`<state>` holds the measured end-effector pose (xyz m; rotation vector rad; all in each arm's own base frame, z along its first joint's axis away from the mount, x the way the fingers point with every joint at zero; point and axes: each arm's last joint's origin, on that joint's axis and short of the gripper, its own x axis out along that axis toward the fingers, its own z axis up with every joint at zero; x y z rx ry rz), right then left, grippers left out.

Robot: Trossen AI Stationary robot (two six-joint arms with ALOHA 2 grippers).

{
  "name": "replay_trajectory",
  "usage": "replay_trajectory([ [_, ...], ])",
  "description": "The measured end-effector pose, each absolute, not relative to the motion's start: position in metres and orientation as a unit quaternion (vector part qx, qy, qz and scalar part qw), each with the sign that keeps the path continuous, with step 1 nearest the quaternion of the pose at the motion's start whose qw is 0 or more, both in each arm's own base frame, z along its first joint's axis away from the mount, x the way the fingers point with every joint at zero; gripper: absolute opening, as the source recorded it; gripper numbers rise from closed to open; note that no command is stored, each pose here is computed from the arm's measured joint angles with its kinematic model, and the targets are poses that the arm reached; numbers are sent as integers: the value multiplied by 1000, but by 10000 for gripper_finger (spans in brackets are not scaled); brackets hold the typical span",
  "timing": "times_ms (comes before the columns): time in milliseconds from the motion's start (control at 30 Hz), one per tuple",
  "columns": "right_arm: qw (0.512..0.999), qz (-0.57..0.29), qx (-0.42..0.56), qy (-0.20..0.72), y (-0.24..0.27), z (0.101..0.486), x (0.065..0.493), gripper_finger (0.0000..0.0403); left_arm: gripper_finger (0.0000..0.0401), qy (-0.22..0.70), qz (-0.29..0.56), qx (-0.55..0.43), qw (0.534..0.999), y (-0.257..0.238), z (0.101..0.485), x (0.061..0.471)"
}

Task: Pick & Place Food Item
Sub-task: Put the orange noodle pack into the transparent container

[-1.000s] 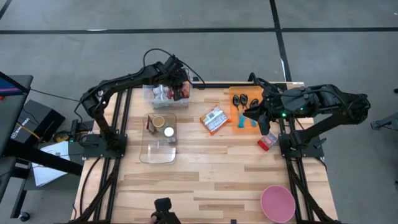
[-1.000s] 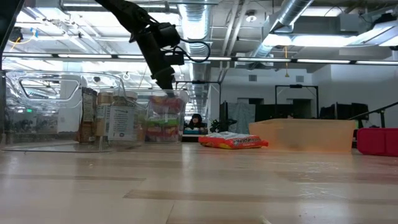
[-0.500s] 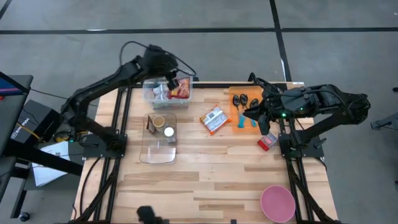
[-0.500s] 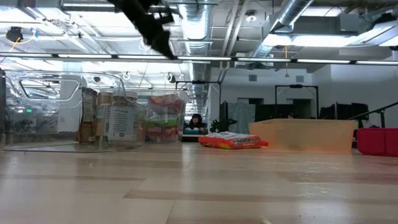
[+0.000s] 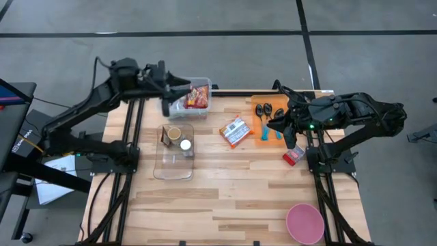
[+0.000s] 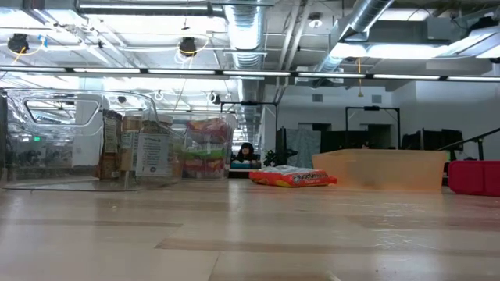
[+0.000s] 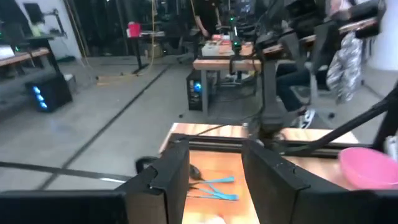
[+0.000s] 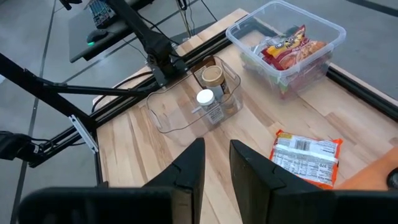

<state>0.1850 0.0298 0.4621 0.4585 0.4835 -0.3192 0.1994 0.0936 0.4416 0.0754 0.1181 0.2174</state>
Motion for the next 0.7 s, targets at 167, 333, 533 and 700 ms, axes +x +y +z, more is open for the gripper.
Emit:
replay_trajectory([
  [167,934,-157,217,236,28,462,185,69,143,61,95,-28,993,77,420,185],
  [333,938,-146,217,228,32,464,189,69,143,28,64,-77,995,62,398,182],
  [533,940,-133,213,231,39,462,196,69,143,-20,21,-82,996,45,386,191],
  [700,940,-129,212,233,42,460,202,69,143,-32,33,-77,996,37,387,193],
])
